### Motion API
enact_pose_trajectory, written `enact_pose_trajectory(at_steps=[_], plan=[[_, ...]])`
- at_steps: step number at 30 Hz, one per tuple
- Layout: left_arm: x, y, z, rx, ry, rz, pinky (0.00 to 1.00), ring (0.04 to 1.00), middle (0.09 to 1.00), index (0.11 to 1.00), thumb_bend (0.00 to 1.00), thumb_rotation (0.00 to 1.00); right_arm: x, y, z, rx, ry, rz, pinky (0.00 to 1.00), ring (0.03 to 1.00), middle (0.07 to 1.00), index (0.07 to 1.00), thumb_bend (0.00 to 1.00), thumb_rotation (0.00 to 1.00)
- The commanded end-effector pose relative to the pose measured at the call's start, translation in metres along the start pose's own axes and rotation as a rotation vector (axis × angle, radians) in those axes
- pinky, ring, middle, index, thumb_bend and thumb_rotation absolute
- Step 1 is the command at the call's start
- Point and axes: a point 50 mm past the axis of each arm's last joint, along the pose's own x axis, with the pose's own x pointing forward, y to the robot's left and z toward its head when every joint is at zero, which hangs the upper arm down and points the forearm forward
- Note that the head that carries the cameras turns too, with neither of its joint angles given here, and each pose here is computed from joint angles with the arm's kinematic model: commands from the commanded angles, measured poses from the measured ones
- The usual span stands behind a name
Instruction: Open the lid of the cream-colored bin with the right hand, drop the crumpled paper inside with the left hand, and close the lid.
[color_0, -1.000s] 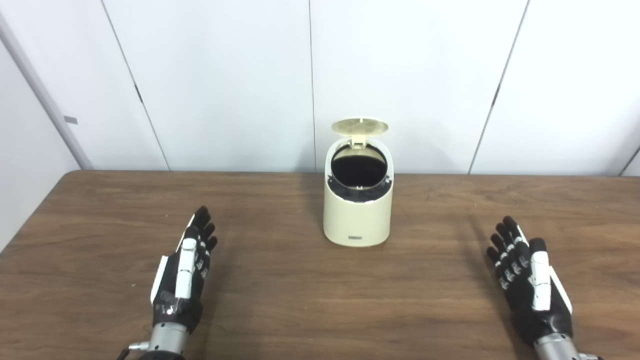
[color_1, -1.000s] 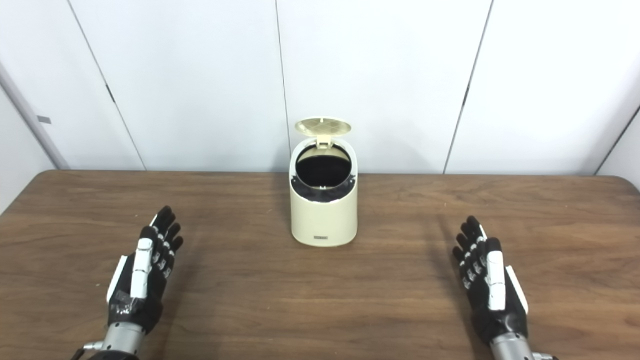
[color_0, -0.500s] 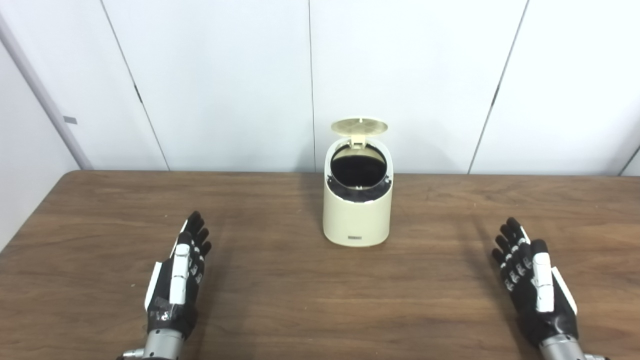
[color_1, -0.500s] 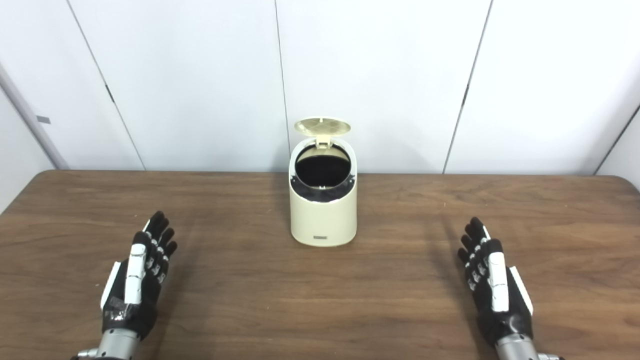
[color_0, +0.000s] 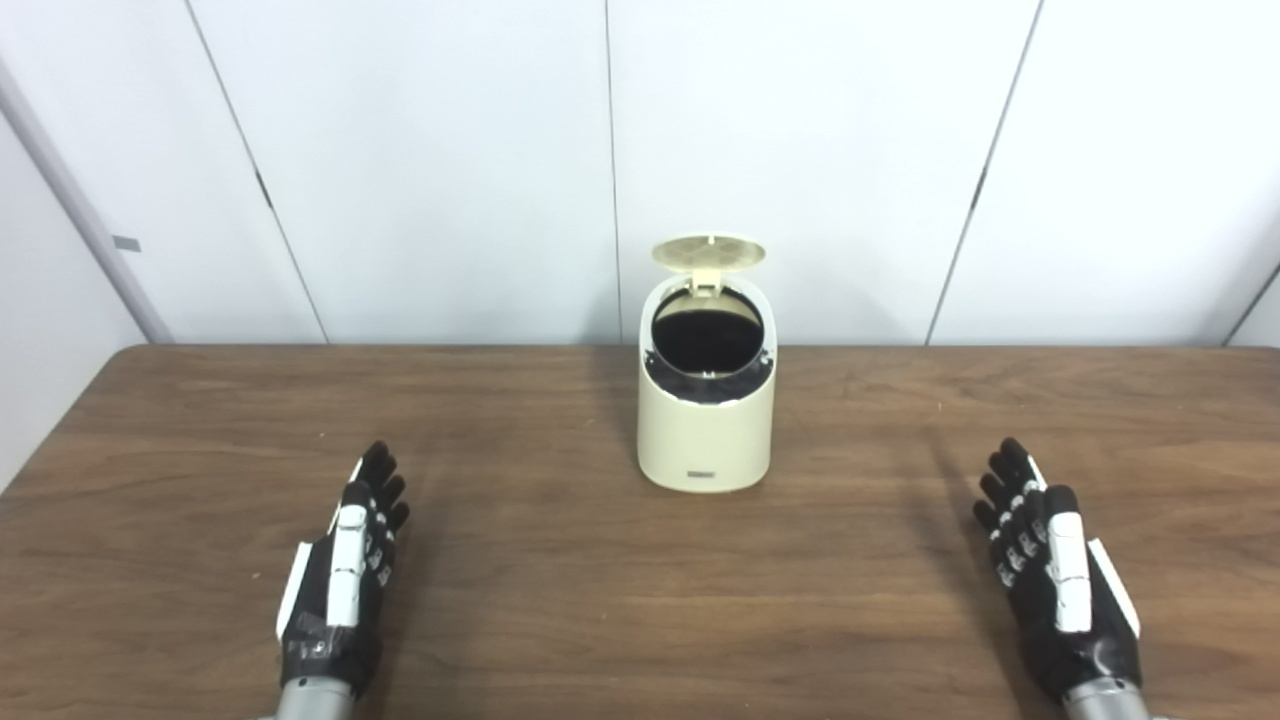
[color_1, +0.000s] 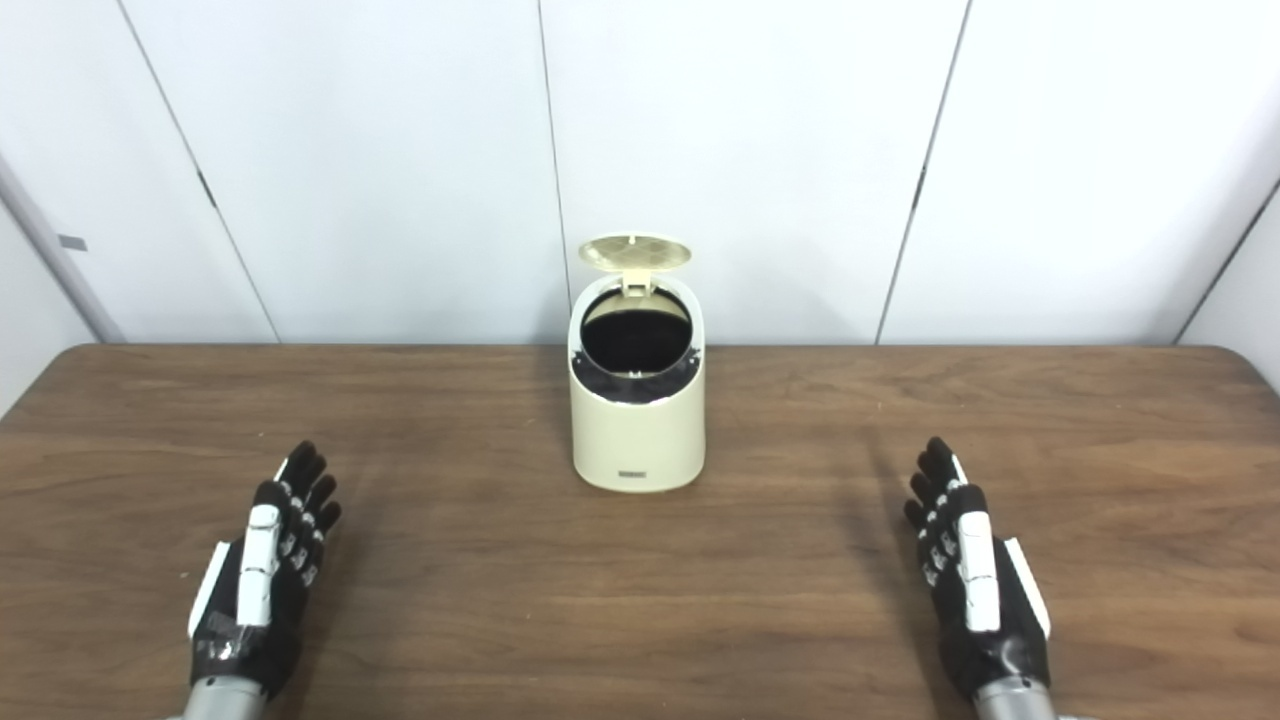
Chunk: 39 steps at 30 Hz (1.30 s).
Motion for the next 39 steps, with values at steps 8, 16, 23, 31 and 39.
enact_pose_trajectory(at_steps=[8, 16, 23, 31, 39], plan=[[0.006, 0.0, 0.01, 0.022, -0.058, -0.025, 1.0, 1.0, 1.0, 1.0, 0.53, 0.91, 0.004, 0.004, 0.012, 0.0, -0.094, -0.018, 1.0, 1.0, 1.0, 0.98, 0.54, 1.0], [0.007, 0.0, 0.007, 0.026, -0.061, -0.02, 1.0, 1.0, 1.0, 1.0, 0.54, 0.9, 0.004, 0.002, 0.01, -0.004, -0.088, -0.018, 1.0, 1.0, 1.0, 0.978, 0.55, 1.0], [0.007, 0.0, 0.003, 0.028, -0.061, -0.017, 1.0, 1.0, 1.0, 1.0, 0.55, 0.91, 0.004, 0.002, 0.011, -0.01, -0.095, -0.011, 1.0, 1.0, 0.997, 0.977, 0.54, 1.0], [0.004, -0.002, 0.002, 0.037, -0.054, -0.015, 1.0, 1.0, 1.0, 1.0, 0.56, 0.91, 0.004, 0.0, 0.011, -0.014, -0.09, -0.005, 1.0, 1.0, 0.993, 0.976, 0.55, 1.0], [0.002, -0.001, 0.001, 0.036, -0.054, -0.02, 1.0, 1.0, 1.0, 1.0, 0.55, 0.91, 0.003, 0.001, 0.011, -0.018, -0.083, 0.0, 1.0, 1.0, 0.99, 0.972, 0.57, 1.0]])
